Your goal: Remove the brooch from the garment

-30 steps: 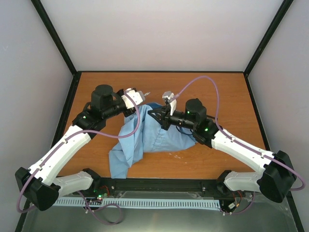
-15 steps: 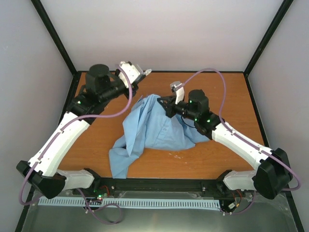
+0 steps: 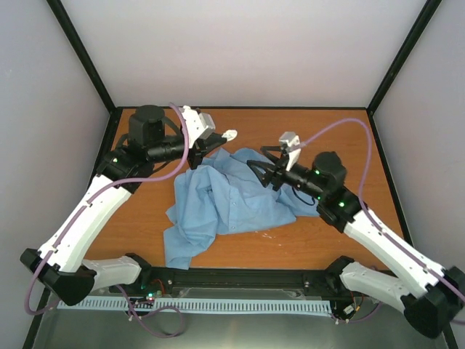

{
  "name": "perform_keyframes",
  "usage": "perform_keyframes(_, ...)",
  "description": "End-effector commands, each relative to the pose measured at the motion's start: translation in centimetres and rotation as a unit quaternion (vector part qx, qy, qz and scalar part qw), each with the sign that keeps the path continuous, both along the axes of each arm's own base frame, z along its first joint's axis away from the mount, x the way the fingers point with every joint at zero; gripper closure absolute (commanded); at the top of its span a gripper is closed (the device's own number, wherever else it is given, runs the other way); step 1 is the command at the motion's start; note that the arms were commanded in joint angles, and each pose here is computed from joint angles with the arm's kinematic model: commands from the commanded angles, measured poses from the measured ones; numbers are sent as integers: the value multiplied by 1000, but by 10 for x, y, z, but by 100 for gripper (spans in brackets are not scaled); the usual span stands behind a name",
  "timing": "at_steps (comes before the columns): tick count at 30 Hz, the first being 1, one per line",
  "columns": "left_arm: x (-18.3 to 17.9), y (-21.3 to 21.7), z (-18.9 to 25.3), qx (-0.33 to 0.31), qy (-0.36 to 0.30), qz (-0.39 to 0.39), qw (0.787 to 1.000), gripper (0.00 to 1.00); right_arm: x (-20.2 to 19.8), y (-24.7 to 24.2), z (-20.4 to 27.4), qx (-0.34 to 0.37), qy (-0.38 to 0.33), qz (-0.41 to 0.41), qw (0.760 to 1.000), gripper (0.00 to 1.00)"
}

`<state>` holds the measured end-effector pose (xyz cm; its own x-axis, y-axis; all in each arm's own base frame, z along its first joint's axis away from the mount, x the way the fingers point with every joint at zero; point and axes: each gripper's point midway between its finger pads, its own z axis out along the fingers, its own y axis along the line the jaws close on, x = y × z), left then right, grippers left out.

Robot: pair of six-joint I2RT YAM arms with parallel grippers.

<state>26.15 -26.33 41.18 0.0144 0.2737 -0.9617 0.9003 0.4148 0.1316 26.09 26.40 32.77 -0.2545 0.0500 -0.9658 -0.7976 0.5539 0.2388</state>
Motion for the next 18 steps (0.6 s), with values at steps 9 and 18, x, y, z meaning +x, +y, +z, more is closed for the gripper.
perform_keyframes(9,-58,-19,2,-33,104,-156,982,99,-70,-7,87,117,-151,119,974,30)
perform_keyframes(18,-80,-17,-7,-40,160,-194,967,99,-84,12,96,121,-147,204,960,35)
